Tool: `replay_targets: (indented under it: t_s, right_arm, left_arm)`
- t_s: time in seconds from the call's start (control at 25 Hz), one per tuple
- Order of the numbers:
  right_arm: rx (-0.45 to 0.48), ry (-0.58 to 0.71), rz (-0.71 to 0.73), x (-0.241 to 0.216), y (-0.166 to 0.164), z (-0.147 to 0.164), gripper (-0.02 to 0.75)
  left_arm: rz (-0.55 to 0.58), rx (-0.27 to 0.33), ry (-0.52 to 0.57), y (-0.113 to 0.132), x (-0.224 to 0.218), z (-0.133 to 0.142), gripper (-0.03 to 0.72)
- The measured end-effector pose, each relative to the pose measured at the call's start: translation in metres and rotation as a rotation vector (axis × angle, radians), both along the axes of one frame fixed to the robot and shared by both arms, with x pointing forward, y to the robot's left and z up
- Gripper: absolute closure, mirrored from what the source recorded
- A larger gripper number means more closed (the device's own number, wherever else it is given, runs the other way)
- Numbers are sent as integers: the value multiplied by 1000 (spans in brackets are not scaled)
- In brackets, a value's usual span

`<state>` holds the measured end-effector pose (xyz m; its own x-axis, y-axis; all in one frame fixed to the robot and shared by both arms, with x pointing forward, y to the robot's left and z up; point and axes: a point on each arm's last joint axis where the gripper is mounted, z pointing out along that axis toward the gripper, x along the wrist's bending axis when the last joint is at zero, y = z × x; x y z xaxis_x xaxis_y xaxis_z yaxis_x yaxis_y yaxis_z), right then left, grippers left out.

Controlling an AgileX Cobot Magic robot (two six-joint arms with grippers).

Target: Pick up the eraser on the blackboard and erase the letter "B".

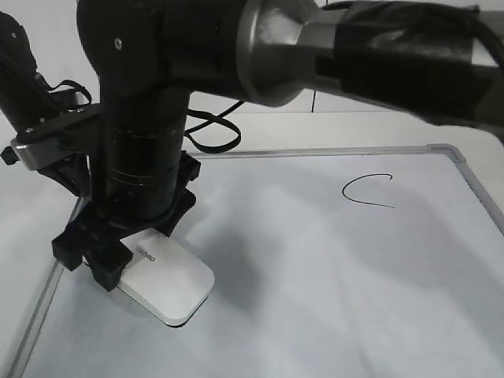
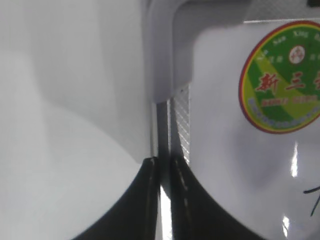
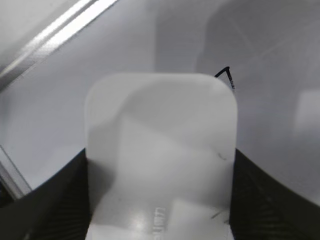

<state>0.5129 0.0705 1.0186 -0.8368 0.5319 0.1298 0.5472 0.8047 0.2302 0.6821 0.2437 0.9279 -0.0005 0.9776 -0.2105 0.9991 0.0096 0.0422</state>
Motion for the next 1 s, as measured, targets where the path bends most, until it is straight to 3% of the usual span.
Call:
replay_targets:
  t_s: [0.44, 1.0]
  right_arm:
    - [-92, 18, 54, 13, 12, -69, 176]
    - [-178, -75, 59, 28, 20, -73, 176]
  left_arm:
    - [-1, -2, 4, 0, 0, 0, 660]
    - [-12, -3, 1, 1, 0, 0, 660]
